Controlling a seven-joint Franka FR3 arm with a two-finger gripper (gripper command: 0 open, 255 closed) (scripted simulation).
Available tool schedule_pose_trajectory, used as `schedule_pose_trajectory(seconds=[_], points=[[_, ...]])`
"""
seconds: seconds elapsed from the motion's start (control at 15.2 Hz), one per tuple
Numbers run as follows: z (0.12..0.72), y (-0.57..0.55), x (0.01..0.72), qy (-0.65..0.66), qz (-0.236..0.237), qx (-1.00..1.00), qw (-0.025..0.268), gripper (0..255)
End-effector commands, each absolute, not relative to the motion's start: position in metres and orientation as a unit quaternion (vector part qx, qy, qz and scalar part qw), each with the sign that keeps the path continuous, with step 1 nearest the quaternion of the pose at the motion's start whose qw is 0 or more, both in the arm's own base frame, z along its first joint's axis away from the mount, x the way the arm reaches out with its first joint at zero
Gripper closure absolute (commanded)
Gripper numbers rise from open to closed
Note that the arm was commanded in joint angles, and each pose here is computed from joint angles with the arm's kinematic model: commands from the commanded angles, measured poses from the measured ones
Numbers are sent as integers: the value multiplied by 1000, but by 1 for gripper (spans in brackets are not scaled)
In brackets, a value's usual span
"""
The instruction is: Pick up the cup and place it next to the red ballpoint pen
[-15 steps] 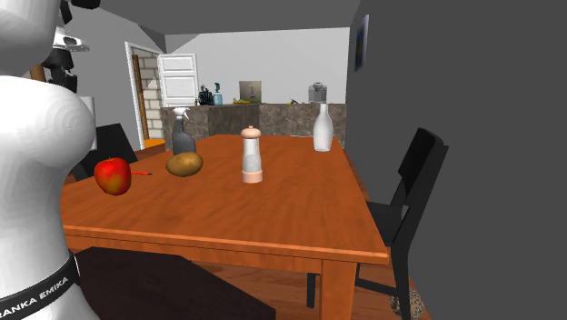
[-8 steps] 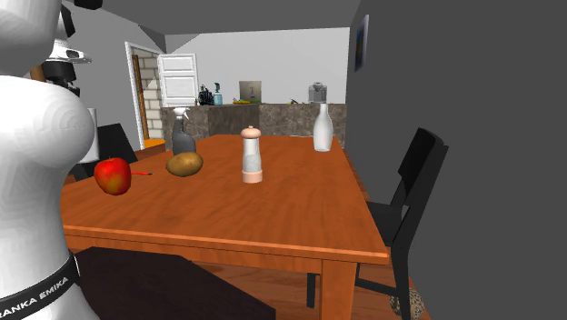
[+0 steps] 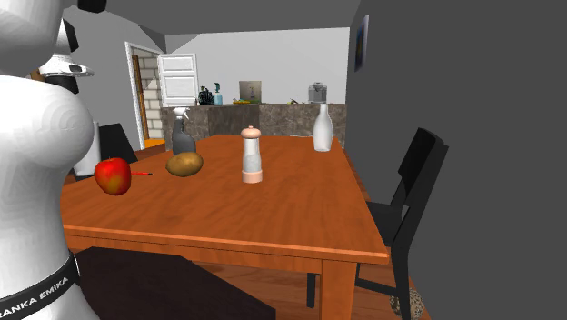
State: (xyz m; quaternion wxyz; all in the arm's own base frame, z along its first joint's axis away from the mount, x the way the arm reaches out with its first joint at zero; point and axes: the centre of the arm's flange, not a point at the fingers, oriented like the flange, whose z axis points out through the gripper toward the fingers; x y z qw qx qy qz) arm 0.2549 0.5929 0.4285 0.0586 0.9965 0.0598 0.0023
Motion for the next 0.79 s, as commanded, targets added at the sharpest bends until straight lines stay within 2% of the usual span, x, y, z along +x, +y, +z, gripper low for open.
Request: schedule_pose_trajectory(seconds=[0.0, 0.66, 0.73], points=[[418, 594, 255, 60, 3, 997, 58, 255], [404, 594, 255, 60, 3, 997, 58, 255], [404, 594, 255, 60, 3, 997, 58, 0]])
